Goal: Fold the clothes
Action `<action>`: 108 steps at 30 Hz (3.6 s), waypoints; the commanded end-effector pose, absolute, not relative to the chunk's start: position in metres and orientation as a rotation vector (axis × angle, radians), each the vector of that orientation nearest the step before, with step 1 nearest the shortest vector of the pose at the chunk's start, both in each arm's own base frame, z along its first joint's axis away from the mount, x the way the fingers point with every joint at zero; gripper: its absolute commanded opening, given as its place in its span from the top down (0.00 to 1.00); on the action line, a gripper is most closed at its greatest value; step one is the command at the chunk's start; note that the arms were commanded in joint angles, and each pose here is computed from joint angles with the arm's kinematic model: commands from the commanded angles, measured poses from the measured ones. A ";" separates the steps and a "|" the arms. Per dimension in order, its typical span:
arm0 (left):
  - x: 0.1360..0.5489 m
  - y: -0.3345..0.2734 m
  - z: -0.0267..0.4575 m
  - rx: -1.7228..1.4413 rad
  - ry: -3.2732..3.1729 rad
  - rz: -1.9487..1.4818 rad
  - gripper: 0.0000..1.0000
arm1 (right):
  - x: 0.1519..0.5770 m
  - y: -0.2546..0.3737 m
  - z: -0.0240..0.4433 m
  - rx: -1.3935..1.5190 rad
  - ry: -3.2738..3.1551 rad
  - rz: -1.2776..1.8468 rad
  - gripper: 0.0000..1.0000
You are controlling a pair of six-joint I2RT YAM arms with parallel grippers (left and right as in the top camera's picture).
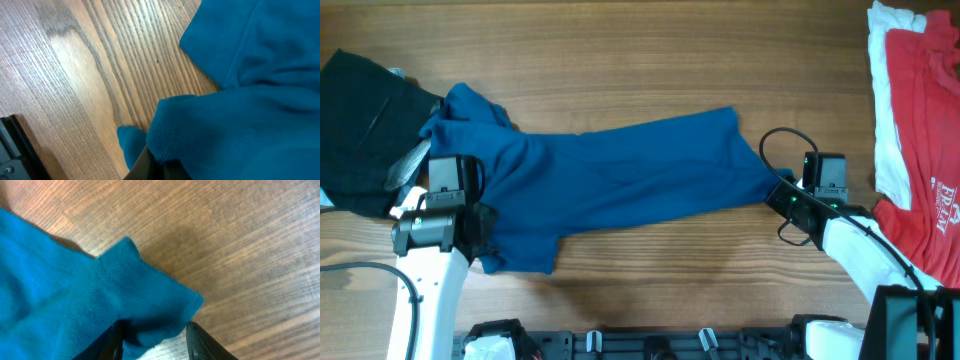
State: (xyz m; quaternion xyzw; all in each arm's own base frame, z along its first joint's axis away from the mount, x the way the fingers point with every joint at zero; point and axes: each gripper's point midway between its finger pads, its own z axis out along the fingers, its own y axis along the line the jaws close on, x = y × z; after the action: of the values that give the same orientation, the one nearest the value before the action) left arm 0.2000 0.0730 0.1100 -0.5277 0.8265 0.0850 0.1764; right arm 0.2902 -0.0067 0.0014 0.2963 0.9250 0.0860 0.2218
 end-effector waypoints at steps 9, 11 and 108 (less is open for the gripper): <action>0.199 0.077 0.110 -1.493 2.335 0.267 0.96 | 0.293 -0.004 -0.018 0.814 2.572 0.256 0.96; 0.199 0.077 0.110 -1.493 2.335 0.267 0.96 | 0.293 -0.004 -0.018 0.811 2.573 0.255 0.96; 0.194 -0.005 0.155 -0.928 2.970 -0.303 0.96 | 0.222 -0.064 0.144 0.883 2.875 -0.068 0.96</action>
State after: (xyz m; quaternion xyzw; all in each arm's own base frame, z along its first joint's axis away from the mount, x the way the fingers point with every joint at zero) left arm 0.2025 -0.0056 0.1376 -0.2645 0.9593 -0.0931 -0.0345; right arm 0.2290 -0.0558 0.1441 0.2564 0.9644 -0.0026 0.0646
